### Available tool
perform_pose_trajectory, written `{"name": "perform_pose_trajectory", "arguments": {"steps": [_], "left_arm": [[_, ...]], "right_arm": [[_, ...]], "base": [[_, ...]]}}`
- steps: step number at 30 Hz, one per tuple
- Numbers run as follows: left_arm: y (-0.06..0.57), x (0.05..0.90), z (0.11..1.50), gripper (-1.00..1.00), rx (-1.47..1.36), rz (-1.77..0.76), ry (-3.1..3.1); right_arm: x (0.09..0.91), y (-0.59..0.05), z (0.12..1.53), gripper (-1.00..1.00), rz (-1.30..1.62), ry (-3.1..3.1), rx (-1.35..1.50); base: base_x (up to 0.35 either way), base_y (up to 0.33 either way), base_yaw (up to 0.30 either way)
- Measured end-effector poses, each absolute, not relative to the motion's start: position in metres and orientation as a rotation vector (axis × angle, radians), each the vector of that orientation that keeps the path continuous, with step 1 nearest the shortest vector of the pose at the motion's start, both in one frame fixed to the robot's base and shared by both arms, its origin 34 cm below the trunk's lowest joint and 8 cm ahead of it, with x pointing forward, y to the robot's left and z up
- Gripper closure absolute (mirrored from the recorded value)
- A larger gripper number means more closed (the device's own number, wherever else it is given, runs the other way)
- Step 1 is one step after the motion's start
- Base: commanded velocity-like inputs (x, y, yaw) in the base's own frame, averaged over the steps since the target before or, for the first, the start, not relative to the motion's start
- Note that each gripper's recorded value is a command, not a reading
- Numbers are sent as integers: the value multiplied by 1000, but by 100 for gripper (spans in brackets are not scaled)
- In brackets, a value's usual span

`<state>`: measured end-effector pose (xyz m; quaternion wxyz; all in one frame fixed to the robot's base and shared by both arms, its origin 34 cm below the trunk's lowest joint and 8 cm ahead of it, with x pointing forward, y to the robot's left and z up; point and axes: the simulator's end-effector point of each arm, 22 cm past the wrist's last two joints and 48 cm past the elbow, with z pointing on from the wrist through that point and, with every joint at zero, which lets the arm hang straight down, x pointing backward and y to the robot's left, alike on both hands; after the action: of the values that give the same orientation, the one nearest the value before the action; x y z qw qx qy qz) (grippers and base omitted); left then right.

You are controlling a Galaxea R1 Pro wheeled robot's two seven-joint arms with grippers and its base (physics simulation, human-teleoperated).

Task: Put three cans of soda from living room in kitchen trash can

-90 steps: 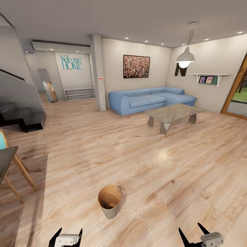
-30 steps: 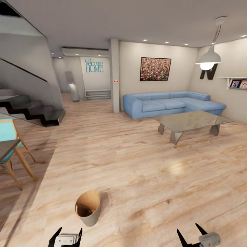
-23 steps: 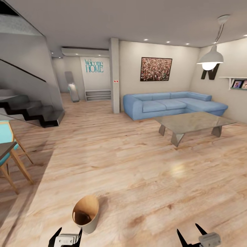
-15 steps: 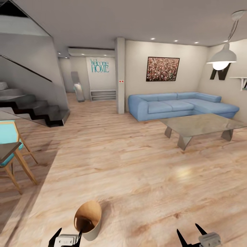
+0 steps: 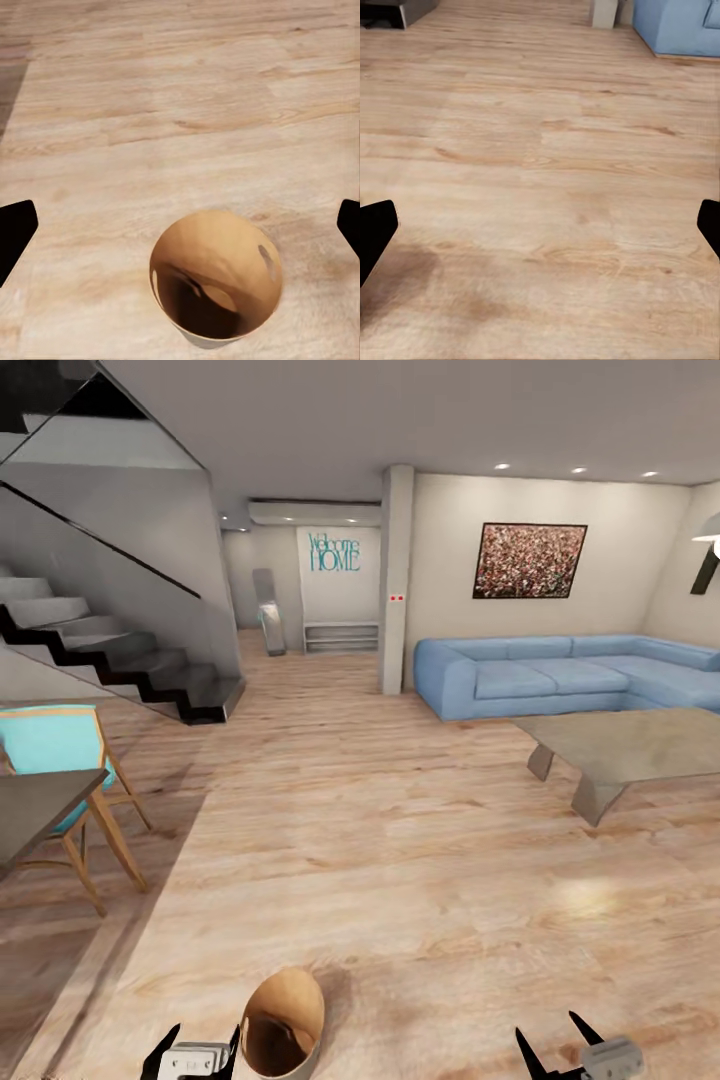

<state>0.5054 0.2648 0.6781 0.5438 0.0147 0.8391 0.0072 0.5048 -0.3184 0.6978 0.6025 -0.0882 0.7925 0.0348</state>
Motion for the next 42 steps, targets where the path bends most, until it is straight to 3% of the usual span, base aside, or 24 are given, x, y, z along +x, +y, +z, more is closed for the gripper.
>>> {"name": "perform_pose_trajectory", "arguments": {"steps": [31, 42], "left_arm": [[265, 506, 679, -100, 35, 18, 1990], [266, 505, 677, -100, 33, 19, 1993]], "right_arm": [[504, -318, 697, -100, 82, 1838, -203], [504, -319, 697, -100, 81, 1838, -202]], "base": [[30, 266, 246], [0, 73, 131]]}}
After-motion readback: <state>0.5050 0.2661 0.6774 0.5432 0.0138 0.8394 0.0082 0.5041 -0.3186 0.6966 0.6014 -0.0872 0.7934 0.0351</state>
